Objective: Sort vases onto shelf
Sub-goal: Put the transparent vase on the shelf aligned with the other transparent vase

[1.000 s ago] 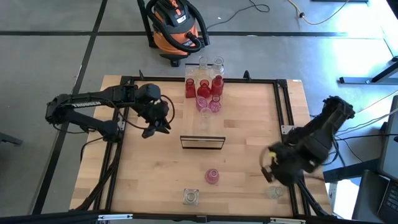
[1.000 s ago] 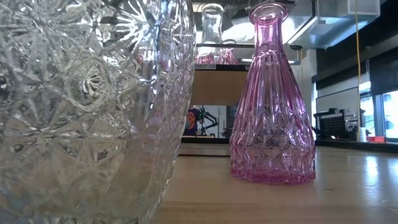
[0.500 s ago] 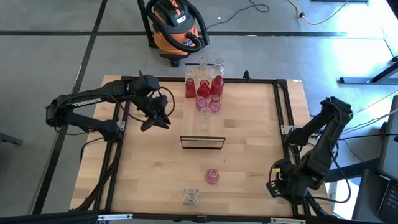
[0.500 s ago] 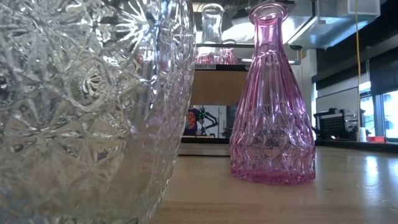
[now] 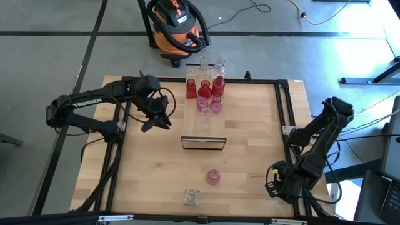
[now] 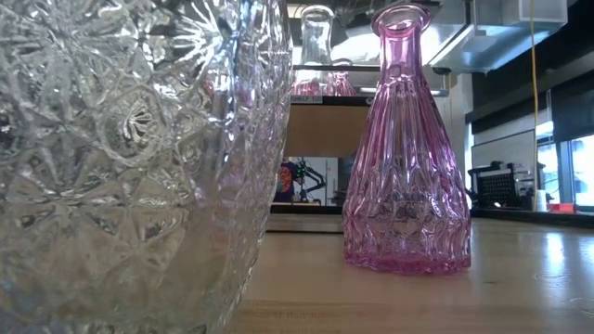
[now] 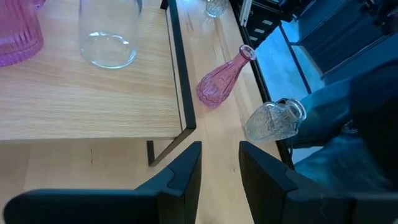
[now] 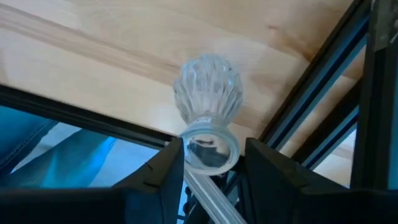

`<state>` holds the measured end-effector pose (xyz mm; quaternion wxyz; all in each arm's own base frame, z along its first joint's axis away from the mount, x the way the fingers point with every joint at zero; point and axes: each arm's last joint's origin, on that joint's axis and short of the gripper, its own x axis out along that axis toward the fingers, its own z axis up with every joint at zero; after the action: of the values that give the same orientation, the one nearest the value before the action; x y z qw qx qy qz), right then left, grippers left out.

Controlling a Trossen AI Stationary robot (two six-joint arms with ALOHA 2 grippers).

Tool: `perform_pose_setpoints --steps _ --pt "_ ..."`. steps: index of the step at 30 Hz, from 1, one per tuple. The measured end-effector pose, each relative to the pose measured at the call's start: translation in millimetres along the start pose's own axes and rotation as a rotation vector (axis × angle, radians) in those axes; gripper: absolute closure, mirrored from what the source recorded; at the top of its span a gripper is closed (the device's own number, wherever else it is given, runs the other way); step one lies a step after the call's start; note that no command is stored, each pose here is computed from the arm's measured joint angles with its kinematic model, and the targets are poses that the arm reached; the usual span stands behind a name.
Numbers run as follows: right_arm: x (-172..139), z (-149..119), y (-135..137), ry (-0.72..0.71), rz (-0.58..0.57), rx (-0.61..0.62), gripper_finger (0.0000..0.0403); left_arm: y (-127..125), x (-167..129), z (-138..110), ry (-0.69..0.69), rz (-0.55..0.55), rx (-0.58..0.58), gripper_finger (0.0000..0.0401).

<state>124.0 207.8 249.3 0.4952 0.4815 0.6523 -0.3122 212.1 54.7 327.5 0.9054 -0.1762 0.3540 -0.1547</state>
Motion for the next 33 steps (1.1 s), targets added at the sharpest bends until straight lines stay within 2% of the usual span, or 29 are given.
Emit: perform_pose_setpoints --steps 10,19,24,33 --pt "2.0 1.5 -1.1 -0.005 -0.002 -0.007 0.0264 0.4 0.0 -0.1 0.001 0.012 -0.021 0.0300" --pt "-1.9 4.3 -6.8 -0.011 -0.029 -0.022 0.0255 0.4 0.0 0.0 0.000 0.014 -0.027 0.0300" --pt "-7.1 5.2 -9.2 -0.017 0.004 -0.032 0.0251 0.4 0.0 0.0 0.000 0.012 -0.034 0.0300" --pt "-9.0 -8.0 -23.0 0.021 -0.010 -0.076 0.0253 0.3 0.0 -0.1 0.000 0.011 -0.038 0.0300"
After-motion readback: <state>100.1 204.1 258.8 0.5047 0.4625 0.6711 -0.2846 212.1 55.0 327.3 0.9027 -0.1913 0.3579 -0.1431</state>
